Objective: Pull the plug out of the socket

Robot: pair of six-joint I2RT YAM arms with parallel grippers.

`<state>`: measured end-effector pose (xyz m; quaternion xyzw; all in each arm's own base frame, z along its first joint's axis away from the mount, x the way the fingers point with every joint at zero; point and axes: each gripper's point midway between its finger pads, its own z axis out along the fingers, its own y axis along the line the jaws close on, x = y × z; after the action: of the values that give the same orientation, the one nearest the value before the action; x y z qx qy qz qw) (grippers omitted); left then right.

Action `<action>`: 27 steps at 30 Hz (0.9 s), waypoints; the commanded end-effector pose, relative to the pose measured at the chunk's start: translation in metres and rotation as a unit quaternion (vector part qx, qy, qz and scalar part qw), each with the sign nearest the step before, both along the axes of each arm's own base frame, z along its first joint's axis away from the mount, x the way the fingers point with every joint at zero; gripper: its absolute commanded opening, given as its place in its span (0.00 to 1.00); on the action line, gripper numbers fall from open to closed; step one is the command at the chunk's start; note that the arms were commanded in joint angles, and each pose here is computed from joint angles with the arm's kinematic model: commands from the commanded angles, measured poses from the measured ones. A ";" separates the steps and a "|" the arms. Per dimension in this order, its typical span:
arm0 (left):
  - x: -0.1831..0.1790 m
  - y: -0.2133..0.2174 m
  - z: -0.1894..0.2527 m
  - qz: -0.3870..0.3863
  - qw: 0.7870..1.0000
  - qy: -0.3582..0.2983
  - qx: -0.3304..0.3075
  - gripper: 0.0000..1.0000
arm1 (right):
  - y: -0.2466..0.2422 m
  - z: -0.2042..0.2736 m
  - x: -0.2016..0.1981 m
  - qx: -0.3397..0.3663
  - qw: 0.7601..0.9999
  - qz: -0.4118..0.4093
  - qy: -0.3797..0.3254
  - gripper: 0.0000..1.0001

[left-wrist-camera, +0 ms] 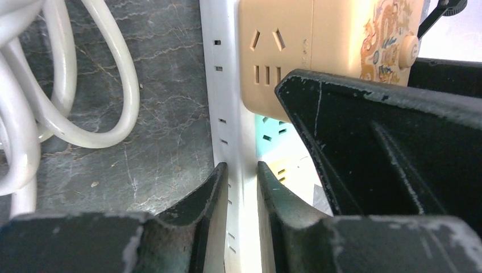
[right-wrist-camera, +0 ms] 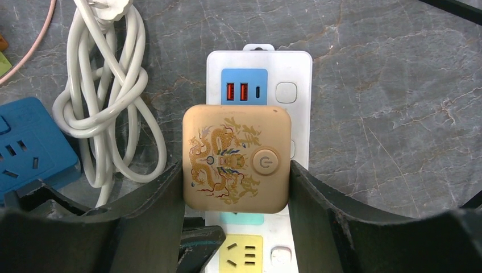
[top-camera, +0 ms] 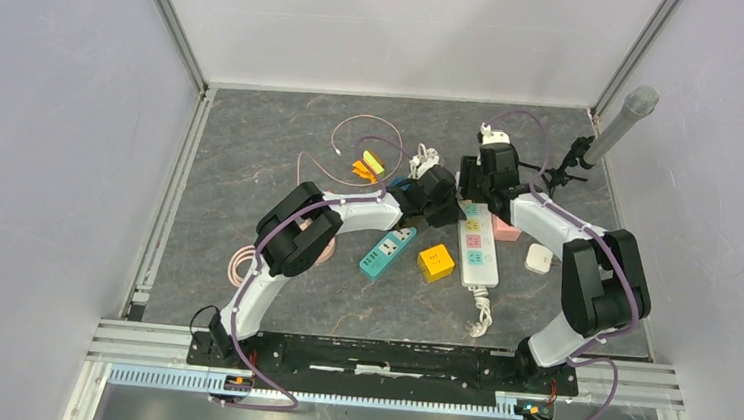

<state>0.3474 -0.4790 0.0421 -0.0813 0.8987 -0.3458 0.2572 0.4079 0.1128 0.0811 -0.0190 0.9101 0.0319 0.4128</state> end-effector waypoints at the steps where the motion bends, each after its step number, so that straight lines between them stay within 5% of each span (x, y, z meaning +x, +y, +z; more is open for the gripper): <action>1: -0.013 0.005 -0.028 0.000 0.999 0.042 0.019 0.27 | 0.031 0.054 0.022 0.080 0.994 0.041 -0.057 0.00; 9: -0.012 0.006 -0.032 0.000 0.999 0.044 0.019 0.23 | 0.039 0.034 0.010 0.079 0.995 0.041 -0.039 0.00; 18: -0.011 0.008 -0.032 0.002 0.999 0.044 0.021 0.22 | 0.030 0.078 0.024 0.071 0.994 0.032 -0.082 0.00; 27: -0.011 0.007 -0.034 0.002 0.999 0.045 0.021 0.22 | 0.031 0.048 0.008 0.035 0.996 0.032 -0.073 0.00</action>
<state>0.3447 -0.4802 0.0431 -0.0811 0.8991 -0.3570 0.2399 0.4038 0.1132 0.0823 -0.0270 0.9115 0.0161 0.4101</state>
